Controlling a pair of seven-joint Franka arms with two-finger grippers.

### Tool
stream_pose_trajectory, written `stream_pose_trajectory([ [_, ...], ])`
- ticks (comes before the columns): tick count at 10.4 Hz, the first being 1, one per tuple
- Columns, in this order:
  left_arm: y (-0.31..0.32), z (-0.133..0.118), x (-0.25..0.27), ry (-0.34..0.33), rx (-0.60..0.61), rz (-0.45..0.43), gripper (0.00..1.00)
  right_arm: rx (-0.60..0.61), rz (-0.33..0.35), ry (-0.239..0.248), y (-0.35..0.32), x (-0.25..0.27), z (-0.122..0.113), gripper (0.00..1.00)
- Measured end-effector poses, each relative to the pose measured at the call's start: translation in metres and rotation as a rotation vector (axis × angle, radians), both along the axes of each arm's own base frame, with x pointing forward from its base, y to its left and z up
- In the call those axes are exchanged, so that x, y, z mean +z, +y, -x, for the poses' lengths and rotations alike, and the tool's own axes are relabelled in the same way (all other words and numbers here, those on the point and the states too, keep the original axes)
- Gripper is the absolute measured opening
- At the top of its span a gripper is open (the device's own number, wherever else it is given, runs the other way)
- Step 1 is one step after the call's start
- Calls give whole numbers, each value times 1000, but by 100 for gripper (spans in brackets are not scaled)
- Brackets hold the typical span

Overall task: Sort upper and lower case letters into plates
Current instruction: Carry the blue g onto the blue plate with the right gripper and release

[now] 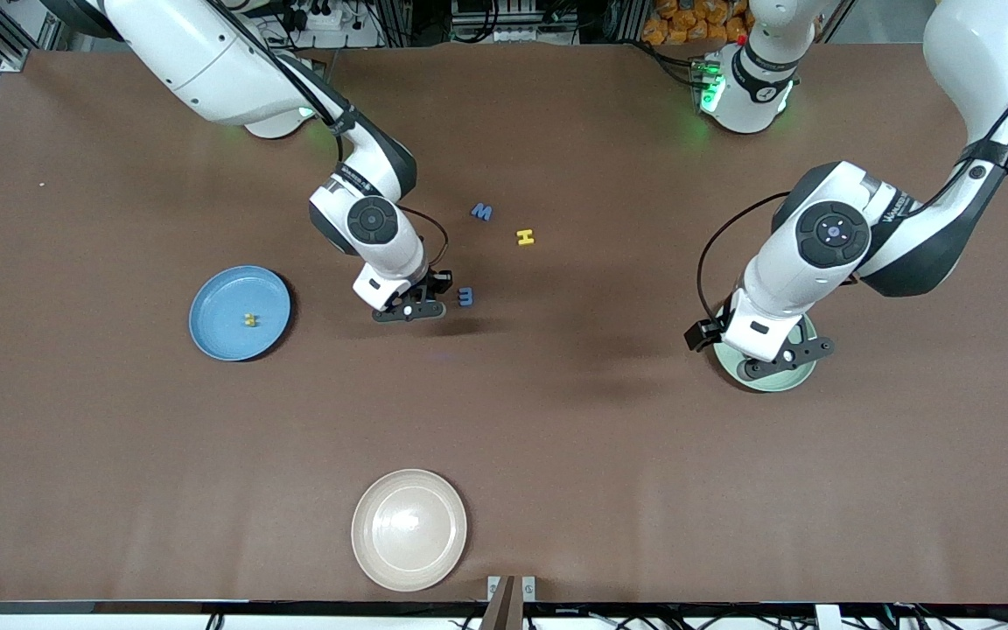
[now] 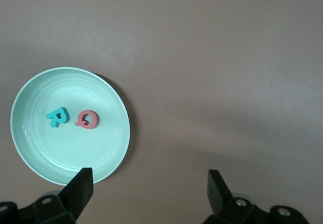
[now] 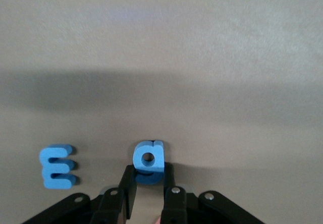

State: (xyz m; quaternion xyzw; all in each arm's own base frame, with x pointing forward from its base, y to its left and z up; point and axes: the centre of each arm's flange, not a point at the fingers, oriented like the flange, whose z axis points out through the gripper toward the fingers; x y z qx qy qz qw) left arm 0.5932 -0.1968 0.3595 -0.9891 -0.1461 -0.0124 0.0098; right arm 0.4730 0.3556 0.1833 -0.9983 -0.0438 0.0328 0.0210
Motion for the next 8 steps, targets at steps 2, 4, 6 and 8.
stream_pose_trajectory([
  [2,-3,1,2,-2,2,3,100,12,67,26,3,32,-16,26],
  [4,-4,2,2,-3,1,4,100,8,82,30,-33,77,-47,26],
  [6,-7,3,3,-3,-4,4,100,-32,91,64,-112,99,-81,26],
  [8,-13,5,3,-3,-10,4,100,-36,133,126,-192,84,-96,26],
])
